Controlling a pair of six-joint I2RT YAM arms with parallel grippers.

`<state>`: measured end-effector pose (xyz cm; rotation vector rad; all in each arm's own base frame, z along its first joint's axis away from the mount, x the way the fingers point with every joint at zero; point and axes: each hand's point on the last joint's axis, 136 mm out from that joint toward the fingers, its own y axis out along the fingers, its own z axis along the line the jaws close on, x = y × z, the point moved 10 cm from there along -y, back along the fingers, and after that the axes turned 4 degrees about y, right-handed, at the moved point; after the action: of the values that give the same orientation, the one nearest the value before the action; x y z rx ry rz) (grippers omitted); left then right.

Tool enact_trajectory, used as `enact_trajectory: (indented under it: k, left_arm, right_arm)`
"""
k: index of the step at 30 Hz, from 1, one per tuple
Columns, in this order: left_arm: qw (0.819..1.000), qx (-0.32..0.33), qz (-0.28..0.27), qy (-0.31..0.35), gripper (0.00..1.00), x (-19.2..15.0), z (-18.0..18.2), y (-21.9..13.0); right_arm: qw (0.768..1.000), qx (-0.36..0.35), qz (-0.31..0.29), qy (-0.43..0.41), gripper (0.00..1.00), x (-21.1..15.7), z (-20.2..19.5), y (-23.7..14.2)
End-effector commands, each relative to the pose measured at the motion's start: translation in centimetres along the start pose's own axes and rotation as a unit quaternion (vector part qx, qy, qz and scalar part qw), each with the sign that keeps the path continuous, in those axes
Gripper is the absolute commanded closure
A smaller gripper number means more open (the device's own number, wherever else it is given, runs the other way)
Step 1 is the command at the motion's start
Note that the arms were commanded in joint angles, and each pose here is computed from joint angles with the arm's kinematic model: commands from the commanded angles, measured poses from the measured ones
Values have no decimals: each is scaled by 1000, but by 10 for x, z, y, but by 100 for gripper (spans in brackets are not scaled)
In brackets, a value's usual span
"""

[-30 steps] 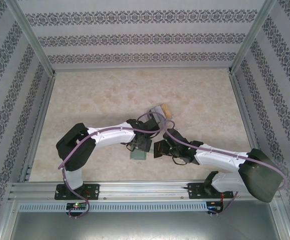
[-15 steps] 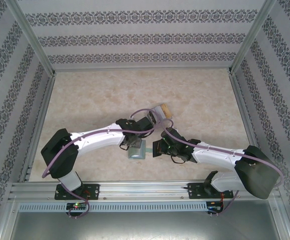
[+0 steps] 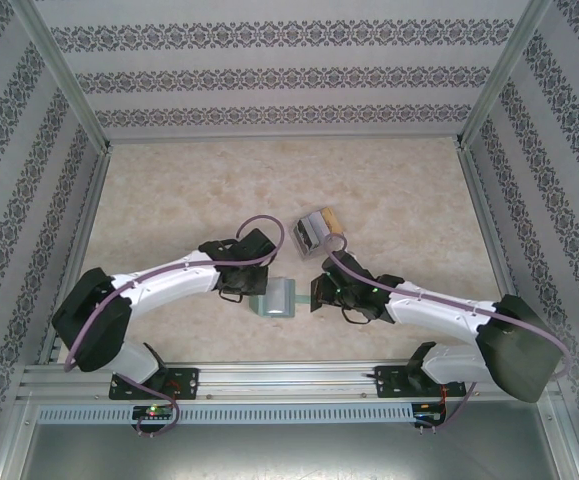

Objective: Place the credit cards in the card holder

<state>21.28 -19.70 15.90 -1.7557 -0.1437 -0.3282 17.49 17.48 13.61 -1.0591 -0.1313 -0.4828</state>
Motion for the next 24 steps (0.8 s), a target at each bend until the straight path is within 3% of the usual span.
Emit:
enact_trajectory:
  k: [1, 11, 24]
  left_arm:
    - [992, -112, -39, -32, 100, 15, -15, -4]
    - [976, -194, -30, -91, 100, 24, -31, 22]
    - [975, -185, -26, -124, 100, 17, -20, 33]
  right_arm:
    - [999, -7, -35, -6, 100, 15, 2, -21]
    - [995, 73, -61, 2, 100, 27, 11, -51]
    - [999, 30, -33, 15, 100, 19, -4, -24]
